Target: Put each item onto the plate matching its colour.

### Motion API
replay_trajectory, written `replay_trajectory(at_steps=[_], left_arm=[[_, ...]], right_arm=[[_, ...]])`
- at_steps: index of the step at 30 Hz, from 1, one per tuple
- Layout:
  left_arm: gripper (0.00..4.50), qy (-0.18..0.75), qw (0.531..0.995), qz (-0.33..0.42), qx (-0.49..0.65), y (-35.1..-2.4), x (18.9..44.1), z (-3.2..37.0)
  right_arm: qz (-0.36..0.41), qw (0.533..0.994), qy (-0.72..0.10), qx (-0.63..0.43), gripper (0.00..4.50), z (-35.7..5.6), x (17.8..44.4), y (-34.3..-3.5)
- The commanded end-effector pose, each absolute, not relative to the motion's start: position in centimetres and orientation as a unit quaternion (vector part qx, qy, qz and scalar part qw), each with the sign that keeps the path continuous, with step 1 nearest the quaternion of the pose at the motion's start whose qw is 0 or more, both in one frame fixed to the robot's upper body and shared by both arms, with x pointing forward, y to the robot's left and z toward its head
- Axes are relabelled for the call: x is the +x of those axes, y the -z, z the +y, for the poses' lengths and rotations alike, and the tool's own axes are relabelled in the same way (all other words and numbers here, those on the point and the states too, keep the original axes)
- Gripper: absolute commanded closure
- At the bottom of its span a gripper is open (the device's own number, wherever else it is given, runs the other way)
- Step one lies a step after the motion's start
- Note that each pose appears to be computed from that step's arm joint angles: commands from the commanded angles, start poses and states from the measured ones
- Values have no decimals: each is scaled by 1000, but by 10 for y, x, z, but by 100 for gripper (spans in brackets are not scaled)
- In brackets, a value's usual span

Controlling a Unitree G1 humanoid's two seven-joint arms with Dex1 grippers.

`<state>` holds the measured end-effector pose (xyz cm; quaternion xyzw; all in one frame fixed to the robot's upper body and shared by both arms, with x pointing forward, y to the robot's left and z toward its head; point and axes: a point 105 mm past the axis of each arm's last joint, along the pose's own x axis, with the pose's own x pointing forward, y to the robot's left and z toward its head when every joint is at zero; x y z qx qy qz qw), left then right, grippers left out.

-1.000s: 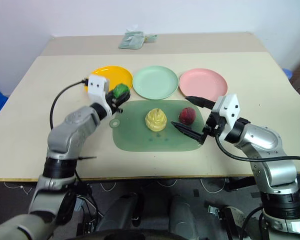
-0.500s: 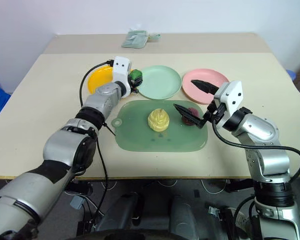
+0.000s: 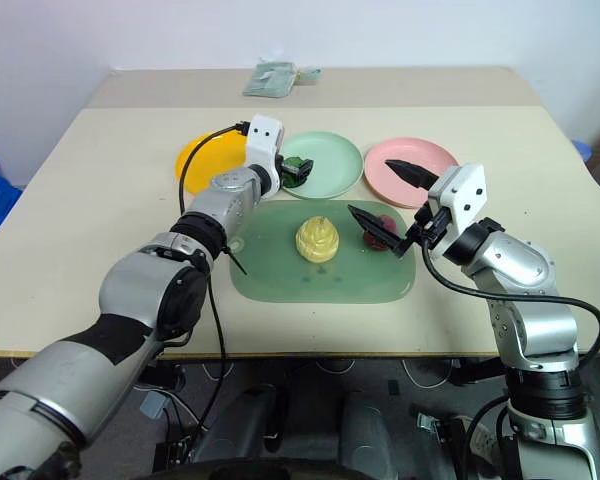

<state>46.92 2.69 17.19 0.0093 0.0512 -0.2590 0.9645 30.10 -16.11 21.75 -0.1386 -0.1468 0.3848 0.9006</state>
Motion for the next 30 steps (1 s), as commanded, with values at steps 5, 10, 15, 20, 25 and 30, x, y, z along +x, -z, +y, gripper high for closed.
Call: replay_trajectory(at_steps=[5, 10, 15, 20, 25, 30], left_arm=[[3, 405, 912, -58, -31, -221, 445, 19], [3, 507, 860, -49, -17, -213, 391, 35], [3, 564, 825, -14, -7, -207, 352, 43], [3, 580, 815, -2, 6, -207, 344, 42], [3, 591, 806, 5, 41, -195, 345, 32], [3, 590, 804, 17, 75, -180, 352, 21]], right_arm=[[-167, 896, -384, -148, 0, -159, 295, -228], [-163, 900, -379, -142, 0, -162, 294, -225], [-157, 906, -366, -142, 0, -169, 291, -222], [-154, 910, -356, -143, 0, -173, 286, -221], [-152, 915, -344, -143, 0, -176, 283, -220], [-149, 920, -334, -144, 0, -181, 279, -217]])
